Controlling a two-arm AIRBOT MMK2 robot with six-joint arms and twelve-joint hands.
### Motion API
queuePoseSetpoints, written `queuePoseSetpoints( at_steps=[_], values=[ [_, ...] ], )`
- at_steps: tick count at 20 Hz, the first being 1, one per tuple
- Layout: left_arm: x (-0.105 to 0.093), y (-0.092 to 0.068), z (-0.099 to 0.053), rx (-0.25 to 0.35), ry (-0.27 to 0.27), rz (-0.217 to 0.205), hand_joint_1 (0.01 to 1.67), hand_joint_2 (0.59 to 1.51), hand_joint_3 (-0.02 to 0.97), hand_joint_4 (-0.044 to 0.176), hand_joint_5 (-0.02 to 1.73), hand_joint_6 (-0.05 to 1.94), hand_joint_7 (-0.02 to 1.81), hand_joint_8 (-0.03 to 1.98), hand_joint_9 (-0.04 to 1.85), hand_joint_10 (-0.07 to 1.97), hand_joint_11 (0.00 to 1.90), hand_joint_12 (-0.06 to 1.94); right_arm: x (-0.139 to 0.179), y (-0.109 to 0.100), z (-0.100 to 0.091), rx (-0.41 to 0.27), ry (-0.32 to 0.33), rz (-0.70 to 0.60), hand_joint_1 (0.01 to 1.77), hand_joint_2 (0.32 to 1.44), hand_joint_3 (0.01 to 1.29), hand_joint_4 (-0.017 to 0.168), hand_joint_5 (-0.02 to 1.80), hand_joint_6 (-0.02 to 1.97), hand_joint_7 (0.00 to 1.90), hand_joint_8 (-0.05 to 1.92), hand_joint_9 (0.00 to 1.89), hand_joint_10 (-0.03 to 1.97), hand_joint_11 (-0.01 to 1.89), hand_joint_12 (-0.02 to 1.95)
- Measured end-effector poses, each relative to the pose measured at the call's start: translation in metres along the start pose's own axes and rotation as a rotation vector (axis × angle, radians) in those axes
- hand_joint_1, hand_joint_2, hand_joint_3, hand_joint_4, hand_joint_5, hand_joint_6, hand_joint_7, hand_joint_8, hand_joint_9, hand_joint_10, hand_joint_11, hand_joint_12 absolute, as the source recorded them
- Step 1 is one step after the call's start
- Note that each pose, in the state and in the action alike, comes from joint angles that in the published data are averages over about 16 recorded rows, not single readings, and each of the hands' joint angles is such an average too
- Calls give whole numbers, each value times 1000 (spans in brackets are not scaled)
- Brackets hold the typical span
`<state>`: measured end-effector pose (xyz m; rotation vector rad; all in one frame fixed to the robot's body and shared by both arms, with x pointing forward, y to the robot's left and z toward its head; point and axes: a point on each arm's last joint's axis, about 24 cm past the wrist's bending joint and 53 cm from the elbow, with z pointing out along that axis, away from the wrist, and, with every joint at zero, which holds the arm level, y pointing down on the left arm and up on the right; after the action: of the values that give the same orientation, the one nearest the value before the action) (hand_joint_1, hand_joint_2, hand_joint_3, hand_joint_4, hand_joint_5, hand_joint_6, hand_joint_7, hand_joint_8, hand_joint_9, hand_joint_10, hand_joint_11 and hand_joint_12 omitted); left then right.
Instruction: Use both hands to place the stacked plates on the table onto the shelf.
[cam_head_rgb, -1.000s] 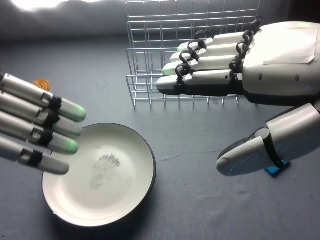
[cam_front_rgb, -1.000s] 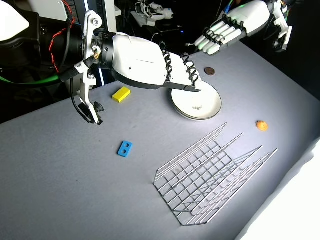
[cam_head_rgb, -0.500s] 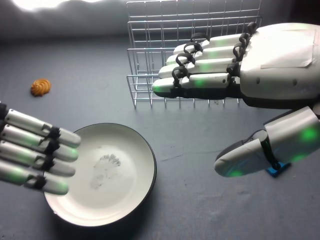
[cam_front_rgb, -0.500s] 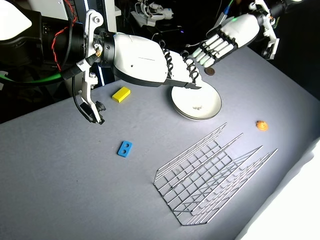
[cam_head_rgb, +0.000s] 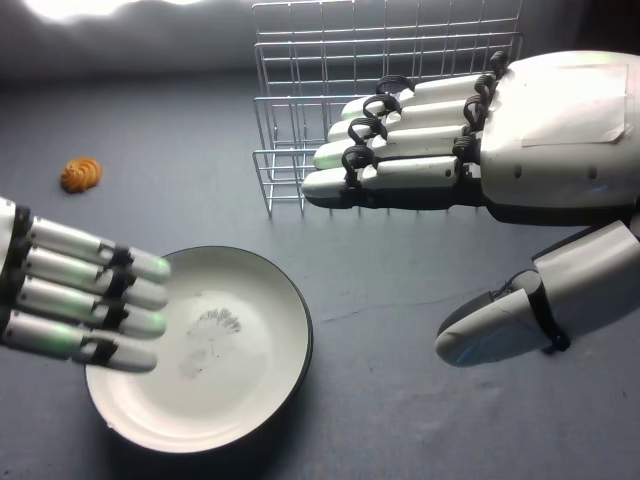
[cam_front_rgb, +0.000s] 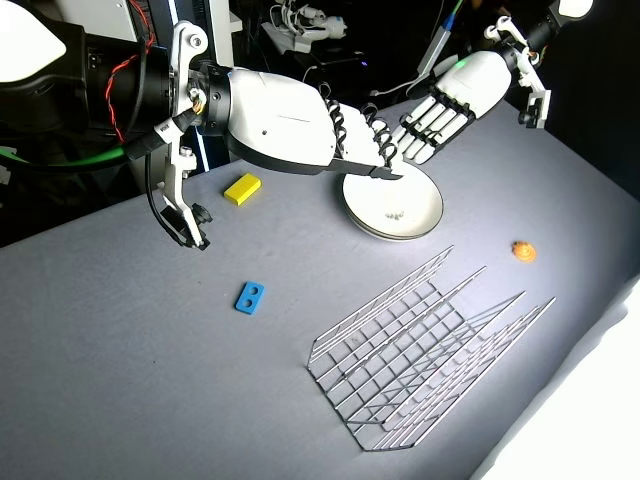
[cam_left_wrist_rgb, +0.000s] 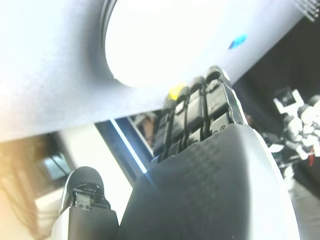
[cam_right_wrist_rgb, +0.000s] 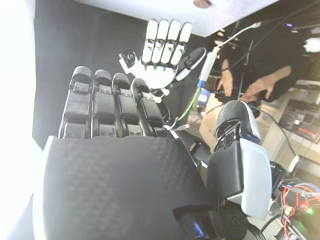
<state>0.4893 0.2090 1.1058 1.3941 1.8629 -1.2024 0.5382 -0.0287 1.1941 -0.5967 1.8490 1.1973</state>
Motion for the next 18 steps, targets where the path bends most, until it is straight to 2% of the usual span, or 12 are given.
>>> queuePoseSetpoints(
  at_steps=[10,14,18],
  values=[
    [9,-14,1,124,4,29,16,1099,15,5,23,20,19,18,17,7,15,-11,3,6,0,-23,1,-60,98,1063,14,1,21,18,12,12,21,3,21,0],
    [18,-8,6,120,24,28,15,1100,14,6,23,19,19,18,19,7,15,-11,4,9,0,-37,1,-94,142,1043,14,3,22,18,11,12,22,3,21,0],
    [32,3,11,80,58,14,15,1102,14,6,22,19,18,18,18,7,16,-11,6,13,0,-51,-1,-122,233,1021,14,5,22,18,11,12,22,2,21,0]
  ],
)
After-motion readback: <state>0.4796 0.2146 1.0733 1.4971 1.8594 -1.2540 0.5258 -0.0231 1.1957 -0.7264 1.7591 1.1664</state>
